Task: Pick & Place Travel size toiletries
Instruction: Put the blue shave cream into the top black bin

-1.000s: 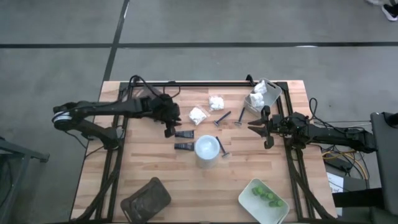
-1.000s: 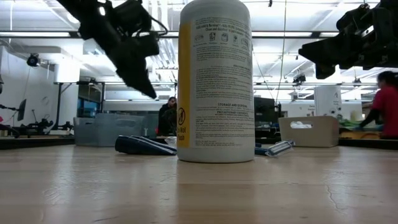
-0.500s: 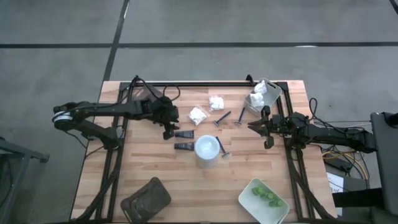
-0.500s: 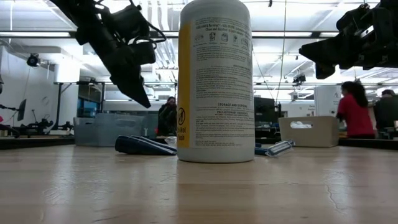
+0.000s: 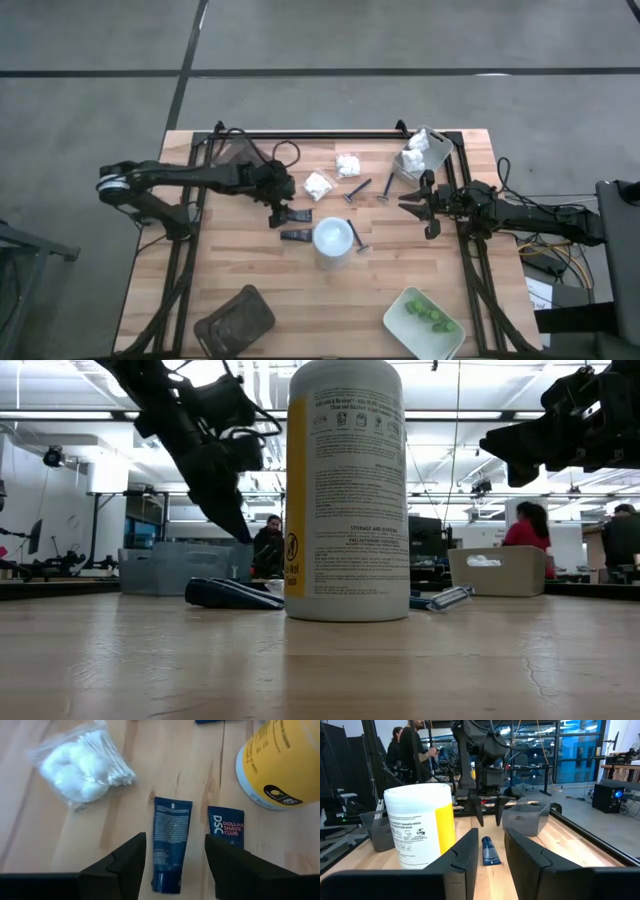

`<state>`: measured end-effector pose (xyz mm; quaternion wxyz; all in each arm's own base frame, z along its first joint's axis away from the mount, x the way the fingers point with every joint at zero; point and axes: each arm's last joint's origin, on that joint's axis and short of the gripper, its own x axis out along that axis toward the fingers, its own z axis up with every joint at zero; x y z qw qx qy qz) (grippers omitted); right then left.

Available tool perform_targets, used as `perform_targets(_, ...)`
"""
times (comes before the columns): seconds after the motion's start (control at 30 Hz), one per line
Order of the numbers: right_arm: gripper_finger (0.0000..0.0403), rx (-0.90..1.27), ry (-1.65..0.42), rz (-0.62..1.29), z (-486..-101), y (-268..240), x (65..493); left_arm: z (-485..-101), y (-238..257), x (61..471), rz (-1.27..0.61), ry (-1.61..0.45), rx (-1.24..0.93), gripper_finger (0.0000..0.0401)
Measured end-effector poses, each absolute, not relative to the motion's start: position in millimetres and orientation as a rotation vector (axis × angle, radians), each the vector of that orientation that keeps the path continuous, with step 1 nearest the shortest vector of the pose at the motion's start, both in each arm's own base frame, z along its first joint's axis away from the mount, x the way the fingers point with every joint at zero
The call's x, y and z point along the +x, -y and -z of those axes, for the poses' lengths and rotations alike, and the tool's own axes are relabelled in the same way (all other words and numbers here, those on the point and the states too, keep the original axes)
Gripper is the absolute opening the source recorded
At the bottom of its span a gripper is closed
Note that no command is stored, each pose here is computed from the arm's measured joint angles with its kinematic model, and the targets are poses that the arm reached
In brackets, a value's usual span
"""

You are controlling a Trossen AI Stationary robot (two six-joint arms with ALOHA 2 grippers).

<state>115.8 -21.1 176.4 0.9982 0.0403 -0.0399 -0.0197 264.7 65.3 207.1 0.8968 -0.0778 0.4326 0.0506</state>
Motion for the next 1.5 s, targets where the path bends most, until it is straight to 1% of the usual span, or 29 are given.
perform_targets(0.37, 0.0123, 0.081, 0.08, 0.039, -176, 21, 116, -185, -71, 293, -0.088, -0.984, -0.165, 0.0208)
perform_targets(0.7, 0.0142, 0.081, 0.08, 0.04, -176, 21, 116, -157, -72, 300, -0.083, -1.083, -0.186, 0.0208)
perform_targets(1.0, 0.0156, 0.081, 0.08, 0.039, -176, 21, 116, -144, -73, 302, -0.086, -1.123, -0.193, 0.0206)
perform_targets(1.1, 0.0161, 0.081, 0.08, 0.039, -176, 21, 116, -144, -74, 302, -0.089, -1.125, -0.189, 0.0195)
perform_targets(1.37, 0.0174, 0.081, 0.08, 0.039, -176, 21, 116, -150, -74, 300, -0.094, -1.109, -0.187, 0.0127)
perform_targets(1.5, 0.0176, 0.081, 0.08, 0.039, -176, 21, 116, -153, -74, 301, -0.094, -1.105, -0.192, 0.0106)
